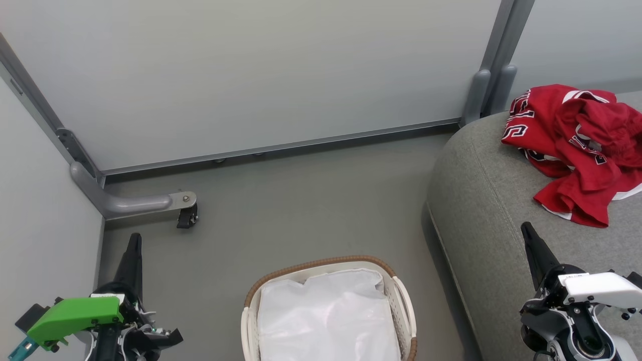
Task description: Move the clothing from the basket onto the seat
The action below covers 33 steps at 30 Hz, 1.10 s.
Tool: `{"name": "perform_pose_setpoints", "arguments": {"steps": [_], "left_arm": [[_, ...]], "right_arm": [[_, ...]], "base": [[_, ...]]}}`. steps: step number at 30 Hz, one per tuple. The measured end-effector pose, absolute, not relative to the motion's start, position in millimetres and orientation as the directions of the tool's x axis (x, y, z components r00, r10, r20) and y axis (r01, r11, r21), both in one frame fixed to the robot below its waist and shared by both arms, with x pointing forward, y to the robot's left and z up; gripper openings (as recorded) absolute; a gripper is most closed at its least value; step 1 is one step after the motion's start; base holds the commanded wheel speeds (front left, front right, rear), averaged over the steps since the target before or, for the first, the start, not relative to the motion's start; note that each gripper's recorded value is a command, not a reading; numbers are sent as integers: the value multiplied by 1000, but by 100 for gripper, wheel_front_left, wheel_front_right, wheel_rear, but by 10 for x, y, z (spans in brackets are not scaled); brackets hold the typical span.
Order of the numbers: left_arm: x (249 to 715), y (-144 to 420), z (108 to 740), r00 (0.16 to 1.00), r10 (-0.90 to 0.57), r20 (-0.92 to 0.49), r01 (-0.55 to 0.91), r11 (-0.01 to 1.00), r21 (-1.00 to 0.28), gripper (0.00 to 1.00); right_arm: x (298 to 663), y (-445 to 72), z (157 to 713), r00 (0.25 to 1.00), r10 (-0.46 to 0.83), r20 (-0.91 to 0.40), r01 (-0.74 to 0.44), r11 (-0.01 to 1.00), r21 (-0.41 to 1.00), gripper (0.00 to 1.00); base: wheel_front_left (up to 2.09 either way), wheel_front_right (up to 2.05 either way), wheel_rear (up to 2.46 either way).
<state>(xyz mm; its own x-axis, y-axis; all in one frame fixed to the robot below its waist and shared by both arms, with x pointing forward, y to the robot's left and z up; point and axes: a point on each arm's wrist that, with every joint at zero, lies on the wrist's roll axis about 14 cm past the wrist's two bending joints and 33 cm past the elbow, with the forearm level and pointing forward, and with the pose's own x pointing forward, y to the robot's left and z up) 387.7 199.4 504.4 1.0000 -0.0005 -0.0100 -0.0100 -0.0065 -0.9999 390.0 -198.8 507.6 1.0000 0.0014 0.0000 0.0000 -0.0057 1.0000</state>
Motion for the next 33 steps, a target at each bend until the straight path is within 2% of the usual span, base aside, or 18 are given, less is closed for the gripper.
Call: {"name": "perform_pose_setpoints", "arguments": {"steps": [33], "left_arm": [[3877,1999,5043,1000,0,-10,-10,-5,-1000,0]], "right_arm": [[3900,-1988,5076,1000,1,0,0,-6,1000,0]], "base": [[0,0,0]]}}
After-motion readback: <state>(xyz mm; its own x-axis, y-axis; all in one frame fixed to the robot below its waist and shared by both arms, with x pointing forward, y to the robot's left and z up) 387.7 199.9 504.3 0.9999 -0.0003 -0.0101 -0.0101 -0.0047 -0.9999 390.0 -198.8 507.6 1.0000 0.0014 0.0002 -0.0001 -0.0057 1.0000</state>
